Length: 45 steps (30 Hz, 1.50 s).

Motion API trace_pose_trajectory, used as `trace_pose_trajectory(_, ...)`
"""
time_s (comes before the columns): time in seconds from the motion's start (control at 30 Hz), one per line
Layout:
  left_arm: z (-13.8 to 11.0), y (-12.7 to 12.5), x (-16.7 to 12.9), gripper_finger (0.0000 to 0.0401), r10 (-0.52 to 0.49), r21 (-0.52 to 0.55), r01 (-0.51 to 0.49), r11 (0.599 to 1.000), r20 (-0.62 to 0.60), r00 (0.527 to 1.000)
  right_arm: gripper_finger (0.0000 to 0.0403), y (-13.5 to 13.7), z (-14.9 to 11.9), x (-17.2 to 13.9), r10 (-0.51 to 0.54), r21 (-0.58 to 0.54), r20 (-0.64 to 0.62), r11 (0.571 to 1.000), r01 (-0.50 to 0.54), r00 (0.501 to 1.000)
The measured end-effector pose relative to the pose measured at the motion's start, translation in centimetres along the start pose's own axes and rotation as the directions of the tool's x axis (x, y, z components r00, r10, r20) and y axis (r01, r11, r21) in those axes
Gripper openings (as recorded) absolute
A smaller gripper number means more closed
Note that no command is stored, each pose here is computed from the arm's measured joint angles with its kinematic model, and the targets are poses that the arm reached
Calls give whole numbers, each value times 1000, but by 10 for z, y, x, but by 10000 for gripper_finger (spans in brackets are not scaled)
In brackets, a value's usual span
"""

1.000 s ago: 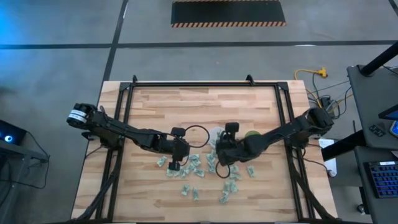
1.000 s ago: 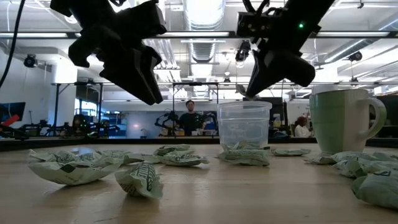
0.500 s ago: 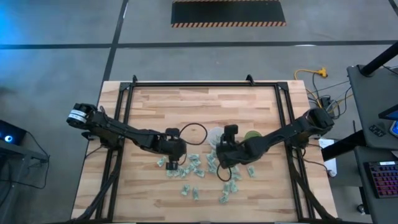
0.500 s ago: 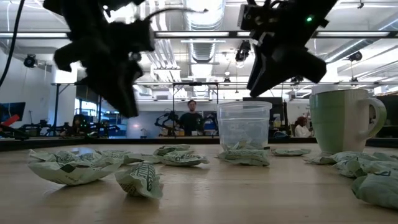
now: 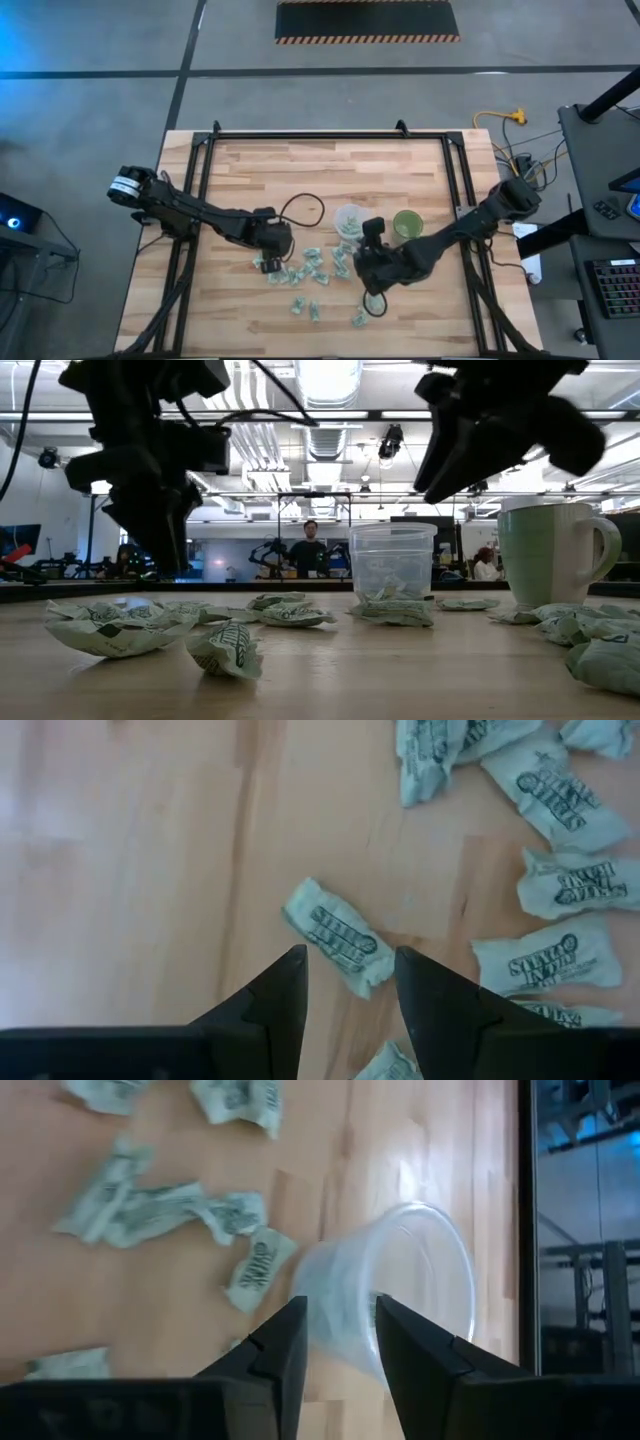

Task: Pick and place Stevia / Truvia into bins
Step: Put the green stevia packet into the transparent container

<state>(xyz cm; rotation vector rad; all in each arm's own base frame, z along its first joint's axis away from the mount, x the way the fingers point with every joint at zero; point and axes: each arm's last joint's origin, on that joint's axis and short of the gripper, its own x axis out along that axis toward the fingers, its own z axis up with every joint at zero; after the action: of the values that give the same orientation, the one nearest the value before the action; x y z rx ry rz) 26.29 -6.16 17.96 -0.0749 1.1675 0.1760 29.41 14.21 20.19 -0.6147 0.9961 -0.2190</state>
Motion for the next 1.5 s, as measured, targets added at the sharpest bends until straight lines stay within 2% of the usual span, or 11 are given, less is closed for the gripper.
trace_pose_trajectory(0.3, -11, 1, 12, 134, -30, -4, 30, 1000, 5, 1000, 98, 18, -1, -15, 28, -45, 40, 999, -26, 999)
trace_pose_trajectory(0.83, -16, -1, 35, 133, -13, 13, 14, 1000, -42, 999, 82, 24, 4, -27, 46, -35, 76, 998, -44, 996)
trace_pose_trajectory(0.97, -16, -1, 33, 107, -19, 12, 20, 1000, -39, 999, 84, 24, 4, -29, 49, -36, 82, 998, -46, 995)
trace_pose_trajectory(1.2, -15, -1, 31, 13, -21, 39, 22, 999, -37, 999, 77, 25, 6, -38, 60, -35, 110, 998, -56, 992)
trace_pose_trajectory(1.4, -1, -4, 23, 9, -18, 102, 17, 995, 17, 1000, 69, 25, 4, -62, 93, -8, 170, 996, -93, 981)
trace_pose_trajectory(1.5, 11, -6, 16, 10, 15, 165, -28, 986, 84, 996, 68, 26, 1, -77, 152, 34, 204, 986, -162, 967)
